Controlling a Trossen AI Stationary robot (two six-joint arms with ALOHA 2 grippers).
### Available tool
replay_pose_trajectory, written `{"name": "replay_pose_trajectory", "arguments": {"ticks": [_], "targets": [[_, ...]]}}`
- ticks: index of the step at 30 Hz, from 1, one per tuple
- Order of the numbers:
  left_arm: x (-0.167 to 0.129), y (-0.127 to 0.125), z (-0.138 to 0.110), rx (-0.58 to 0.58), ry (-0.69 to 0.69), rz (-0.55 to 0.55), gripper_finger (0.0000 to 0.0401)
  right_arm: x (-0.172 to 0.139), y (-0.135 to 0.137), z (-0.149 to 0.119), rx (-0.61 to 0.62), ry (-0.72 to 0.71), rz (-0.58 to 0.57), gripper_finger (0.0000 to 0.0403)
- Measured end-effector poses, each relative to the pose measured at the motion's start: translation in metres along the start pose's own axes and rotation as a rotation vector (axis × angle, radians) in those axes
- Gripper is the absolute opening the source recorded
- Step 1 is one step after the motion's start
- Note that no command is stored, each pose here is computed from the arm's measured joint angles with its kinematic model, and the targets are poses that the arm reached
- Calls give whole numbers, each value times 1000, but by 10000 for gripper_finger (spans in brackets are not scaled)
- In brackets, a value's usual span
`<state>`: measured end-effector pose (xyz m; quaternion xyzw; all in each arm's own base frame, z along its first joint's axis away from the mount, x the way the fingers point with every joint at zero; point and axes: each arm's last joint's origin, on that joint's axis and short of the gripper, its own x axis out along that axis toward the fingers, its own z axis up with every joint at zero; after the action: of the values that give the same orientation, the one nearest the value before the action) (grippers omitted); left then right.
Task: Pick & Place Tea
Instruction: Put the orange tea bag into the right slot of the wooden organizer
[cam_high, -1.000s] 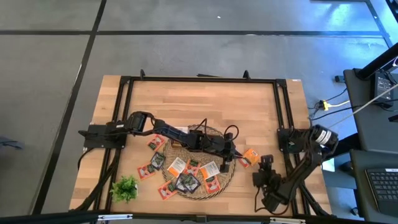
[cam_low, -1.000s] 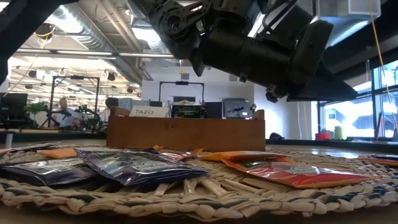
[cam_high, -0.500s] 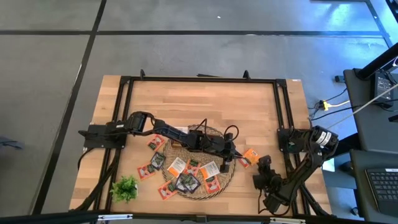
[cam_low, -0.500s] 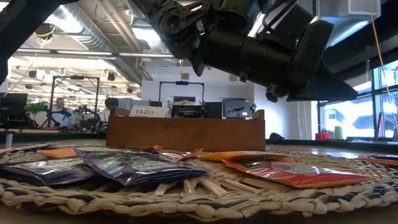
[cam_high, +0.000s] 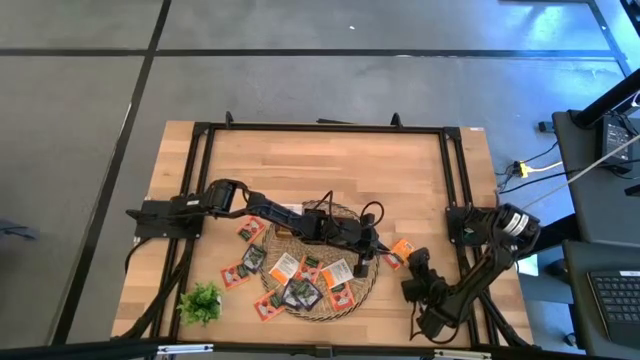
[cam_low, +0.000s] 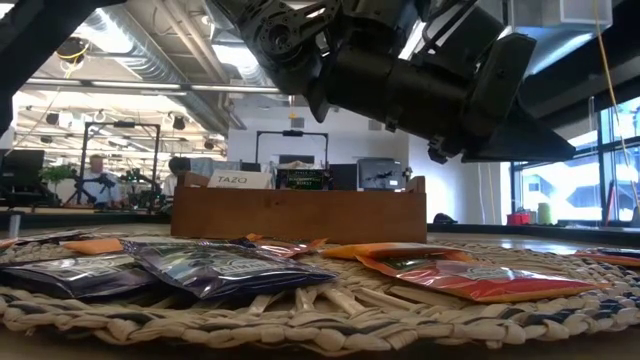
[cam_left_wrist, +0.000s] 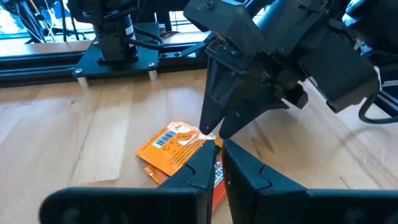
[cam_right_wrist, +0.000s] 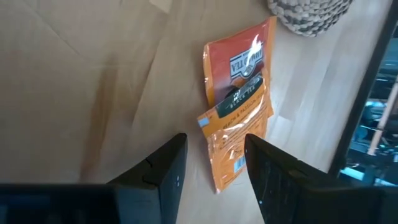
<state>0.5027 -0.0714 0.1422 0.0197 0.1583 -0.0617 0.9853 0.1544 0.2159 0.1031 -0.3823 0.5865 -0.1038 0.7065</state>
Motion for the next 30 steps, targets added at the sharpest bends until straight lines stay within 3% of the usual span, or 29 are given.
{"name": "replay_pose_trajectory", "arguments": {"ticks": [30], "targets": [[0,0,0,0,0,0,20,11,5,-3,-46,-1,-60,160]]}}
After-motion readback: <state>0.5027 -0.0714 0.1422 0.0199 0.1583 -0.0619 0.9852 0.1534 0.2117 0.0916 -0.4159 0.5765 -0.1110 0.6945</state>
